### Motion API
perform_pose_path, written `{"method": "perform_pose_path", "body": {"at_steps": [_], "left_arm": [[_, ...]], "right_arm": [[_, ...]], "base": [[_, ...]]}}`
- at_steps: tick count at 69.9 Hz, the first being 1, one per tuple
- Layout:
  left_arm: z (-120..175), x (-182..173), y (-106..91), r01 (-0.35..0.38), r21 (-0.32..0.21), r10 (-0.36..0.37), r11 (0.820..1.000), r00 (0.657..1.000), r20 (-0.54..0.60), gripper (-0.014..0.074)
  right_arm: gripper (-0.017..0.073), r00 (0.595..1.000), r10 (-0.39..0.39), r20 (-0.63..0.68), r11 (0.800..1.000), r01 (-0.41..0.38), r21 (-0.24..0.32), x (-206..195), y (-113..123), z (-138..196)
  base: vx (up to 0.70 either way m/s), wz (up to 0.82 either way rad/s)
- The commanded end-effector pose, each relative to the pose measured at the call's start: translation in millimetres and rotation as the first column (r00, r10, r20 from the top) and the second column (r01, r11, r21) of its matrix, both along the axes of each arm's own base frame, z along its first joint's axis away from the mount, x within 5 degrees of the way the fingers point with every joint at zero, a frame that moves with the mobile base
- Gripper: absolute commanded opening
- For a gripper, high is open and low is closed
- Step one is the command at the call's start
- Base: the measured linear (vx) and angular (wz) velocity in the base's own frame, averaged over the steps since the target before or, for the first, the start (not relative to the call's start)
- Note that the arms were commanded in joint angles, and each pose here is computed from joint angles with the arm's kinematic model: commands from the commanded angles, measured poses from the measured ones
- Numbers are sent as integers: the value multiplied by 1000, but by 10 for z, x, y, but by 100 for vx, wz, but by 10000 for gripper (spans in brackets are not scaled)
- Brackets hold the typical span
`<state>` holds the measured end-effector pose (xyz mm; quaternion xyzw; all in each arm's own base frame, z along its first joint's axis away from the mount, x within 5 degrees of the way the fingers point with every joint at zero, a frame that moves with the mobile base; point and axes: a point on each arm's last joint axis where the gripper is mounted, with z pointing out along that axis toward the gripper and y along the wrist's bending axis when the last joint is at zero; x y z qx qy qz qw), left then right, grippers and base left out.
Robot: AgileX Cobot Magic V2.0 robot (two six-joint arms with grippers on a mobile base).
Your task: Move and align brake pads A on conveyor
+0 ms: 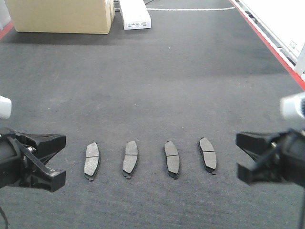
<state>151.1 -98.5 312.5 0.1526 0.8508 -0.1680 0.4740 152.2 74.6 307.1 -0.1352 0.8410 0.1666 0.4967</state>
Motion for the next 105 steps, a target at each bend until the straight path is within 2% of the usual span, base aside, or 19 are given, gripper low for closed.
{"method": "perform_pose_path", "body": {"at_steps": [1, 14, 67, 73, 83, 105], "left_arm": [[148, 4, -26, 22, -47, -18, 999, 997, 77, -6], [148, 4, -26, 22, -47, -18, 999, 997, 77, -6], [138, -1, -23, 17, -54, -14, 998, 998, 61, -6], [169, -32, -33, 59, -52, -54, 997, 995, 90, -6], [239, -58, -93, 176, -4, -171, 984, 964, 201, -6], [343, -103, -54, 169, -49, -149, 984, 951, 272, -6]], "right_arm": [[-6, 988, -17, 153, 998, 9, 54, -63, -49, 167], [-6, 980, -22, 198, 997, 7, 75, -144, -87, 228], [-6, 982, -21, 187, 997, 7, 75, -147, -87, 219], [-6, 982, -21, 187, 997, 7, 75, -147, -87, 219], [-6, 982, -21, 187, 997, 7, 75, -147, -87, 219], [-6, 982, -21, 187, 997, 7, 75, -147, -87, 219]], "base": [[0, 0], [0, 0], [0, 0], [0, 0], [0, 0], [0, 0]]}}
